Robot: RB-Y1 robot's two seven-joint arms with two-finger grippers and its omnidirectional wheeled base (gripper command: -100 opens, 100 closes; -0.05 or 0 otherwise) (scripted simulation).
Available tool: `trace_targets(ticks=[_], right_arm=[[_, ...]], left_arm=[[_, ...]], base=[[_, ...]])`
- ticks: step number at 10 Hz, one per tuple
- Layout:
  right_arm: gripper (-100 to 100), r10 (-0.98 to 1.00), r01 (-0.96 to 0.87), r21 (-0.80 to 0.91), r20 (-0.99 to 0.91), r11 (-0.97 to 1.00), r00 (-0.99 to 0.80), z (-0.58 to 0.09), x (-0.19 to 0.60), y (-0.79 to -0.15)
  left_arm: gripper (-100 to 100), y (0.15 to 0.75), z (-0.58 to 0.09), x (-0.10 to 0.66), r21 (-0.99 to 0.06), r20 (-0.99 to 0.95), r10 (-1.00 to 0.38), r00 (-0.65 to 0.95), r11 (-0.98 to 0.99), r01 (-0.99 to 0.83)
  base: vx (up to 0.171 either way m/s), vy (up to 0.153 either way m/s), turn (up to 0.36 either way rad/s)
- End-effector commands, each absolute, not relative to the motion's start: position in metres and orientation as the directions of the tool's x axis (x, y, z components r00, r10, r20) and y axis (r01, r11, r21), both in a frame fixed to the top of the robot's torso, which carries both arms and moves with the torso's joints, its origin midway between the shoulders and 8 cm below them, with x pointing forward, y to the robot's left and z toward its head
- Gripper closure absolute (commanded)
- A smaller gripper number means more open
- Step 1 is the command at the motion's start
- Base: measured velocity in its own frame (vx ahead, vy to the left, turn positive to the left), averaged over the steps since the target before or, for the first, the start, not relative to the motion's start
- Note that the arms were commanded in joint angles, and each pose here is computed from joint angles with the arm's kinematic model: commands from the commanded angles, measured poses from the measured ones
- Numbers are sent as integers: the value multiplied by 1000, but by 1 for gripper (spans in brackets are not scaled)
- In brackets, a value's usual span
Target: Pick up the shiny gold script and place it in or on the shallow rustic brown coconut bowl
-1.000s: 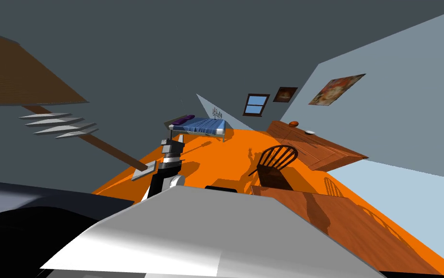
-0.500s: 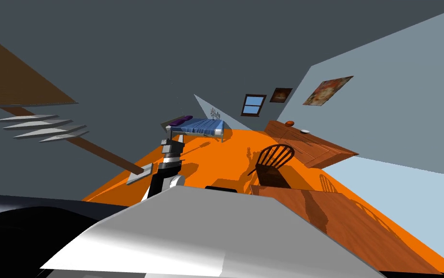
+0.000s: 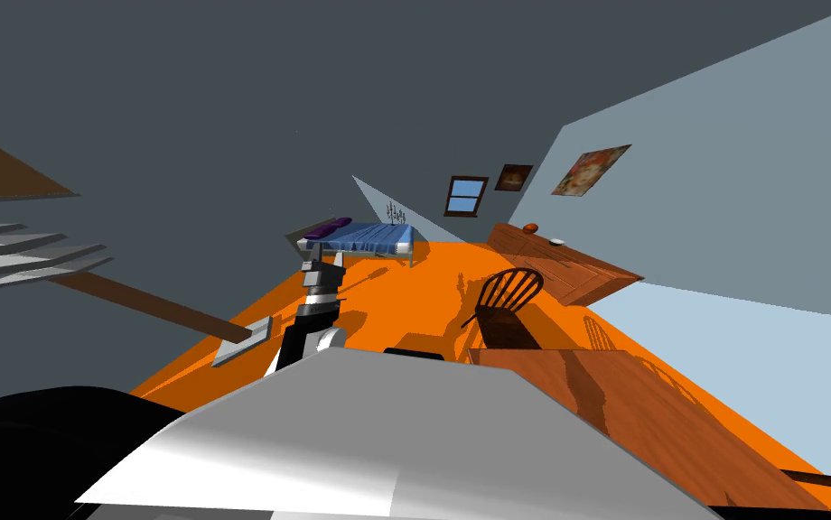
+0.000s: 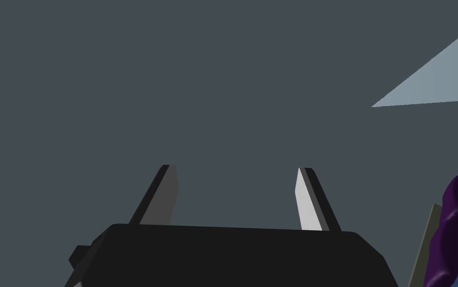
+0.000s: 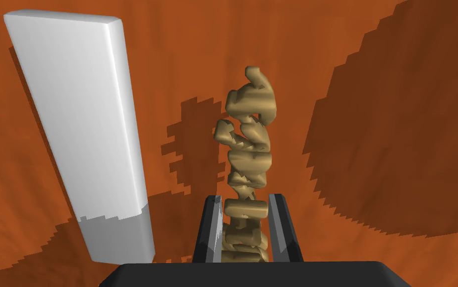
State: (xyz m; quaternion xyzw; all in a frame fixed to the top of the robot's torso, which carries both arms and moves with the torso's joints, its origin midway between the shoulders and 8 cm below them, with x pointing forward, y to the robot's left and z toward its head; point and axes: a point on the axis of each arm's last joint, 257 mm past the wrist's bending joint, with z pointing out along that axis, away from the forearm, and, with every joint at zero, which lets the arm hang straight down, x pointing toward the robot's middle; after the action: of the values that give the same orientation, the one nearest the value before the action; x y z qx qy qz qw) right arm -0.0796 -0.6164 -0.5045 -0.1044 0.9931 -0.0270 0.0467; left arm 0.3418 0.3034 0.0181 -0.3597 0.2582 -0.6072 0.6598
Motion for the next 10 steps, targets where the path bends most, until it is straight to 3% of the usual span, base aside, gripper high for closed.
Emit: trace_targets(ticks=[1, 10], right_arm=[[100, -225, -218, -83, -86, 972, -971, -495, -71, -632], [100, -307, -288, -196, -71, 937, -949, -427, -29, -711]], left_arm=[[0, 303, 18, 342, -788, 96, -987, 129, 4, 615], [0, 303, 18, 342, -788, 96, -987, 129, 4, 616]], base=[[79, 103, -68], [70, 124, -57]])
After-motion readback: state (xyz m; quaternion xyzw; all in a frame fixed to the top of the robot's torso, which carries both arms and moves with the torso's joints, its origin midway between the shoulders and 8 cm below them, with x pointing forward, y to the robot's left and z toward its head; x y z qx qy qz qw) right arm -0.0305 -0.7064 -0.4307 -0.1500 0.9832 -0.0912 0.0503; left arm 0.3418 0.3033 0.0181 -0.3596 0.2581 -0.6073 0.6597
